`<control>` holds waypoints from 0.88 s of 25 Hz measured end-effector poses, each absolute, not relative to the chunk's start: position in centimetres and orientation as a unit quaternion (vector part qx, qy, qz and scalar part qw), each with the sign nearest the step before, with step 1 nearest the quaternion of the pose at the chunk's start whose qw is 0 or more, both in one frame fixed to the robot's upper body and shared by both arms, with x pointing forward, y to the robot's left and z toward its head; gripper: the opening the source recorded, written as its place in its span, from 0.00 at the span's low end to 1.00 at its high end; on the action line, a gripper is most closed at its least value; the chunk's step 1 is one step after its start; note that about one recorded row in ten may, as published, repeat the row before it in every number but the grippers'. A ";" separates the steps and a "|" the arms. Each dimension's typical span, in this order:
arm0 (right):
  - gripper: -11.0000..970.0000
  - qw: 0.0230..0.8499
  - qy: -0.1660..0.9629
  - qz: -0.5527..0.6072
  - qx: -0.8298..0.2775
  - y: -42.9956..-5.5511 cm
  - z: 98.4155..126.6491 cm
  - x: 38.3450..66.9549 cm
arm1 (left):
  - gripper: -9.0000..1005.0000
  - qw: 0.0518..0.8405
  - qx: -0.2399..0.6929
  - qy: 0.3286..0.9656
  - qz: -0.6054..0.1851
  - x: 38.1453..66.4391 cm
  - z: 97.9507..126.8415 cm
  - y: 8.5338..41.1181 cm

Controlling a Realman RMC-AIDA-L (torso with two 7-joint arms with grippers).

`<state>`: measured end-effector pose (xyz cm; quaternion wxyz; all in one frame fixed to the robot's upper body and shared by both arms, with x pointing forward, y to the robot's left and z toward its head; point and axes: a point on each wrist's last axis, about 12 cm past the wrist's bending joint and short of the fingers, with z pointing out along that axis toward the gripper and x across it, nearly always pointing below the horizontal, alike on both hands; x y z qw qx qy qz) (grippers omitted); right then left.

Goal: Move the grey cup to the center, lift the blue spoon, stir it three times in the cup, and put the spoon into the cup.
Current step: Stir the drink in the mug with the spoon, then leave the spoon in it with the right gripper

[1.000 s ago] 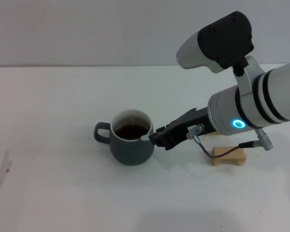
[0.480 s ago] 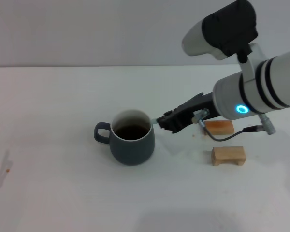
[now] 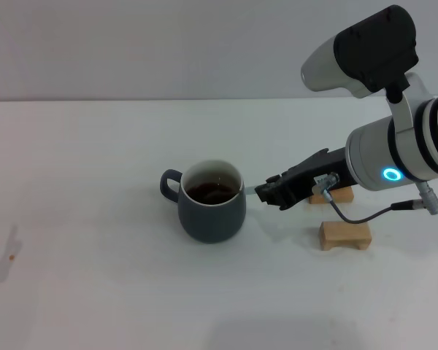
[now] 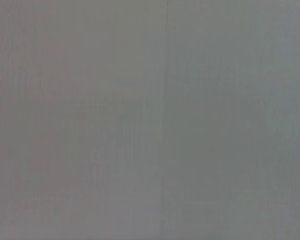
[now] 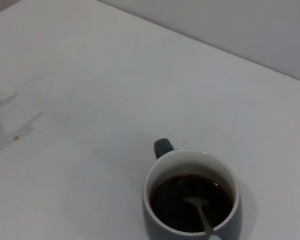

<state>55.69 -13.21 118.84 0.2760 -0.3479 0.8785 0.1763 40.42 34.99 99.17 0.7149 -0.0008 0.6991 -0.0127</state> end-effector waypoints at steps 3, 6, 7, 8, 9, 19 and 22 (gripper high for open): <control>0.18 0.274 0.878 0.179 -0.350 -13.1 118.8 55.5 | 0.86 0.715 0.000 0.699 -0.013 40.4 99.2 35.0; 0.18 0.273 0.877 0.180 -0.352 -12.9 118.8 55.4 | 0.86 0.715 0.001 0.699 -0.014 40.4 99.2 34.9; 0.18 0.273 0.876 0.180 -0.354 -12.8 118.8 55.4 | 0.86 0.715 0.001 0.699 -0.014 40.4 99.2 34.9; 0.18 0.273 0.875 0.181 -0.356 -12.6 118.8 55.4 | 0.86 0.715 0.001 0.699 -0.014 40.4 99.2 34.9; 0.18 0.273 0.874 0.181 -0.358 -12.5 118.8 55.4 | 0.86 0.714 0.001 0.700 -0.014 40.4 99.1 34.9; 0.18 0.276 0.869 0.183 -0.368 -11.1 118.4 56.5 | 0.86 0.714 0.000 0.700 -0.013 40.2 99.1 34.9; 0.18 0.282 0.866 0.181 -0.371 -11.0 118.4 56.8 | 0.86 0.714 -0.001 0.700 -0.013 40.2 99.1 34.9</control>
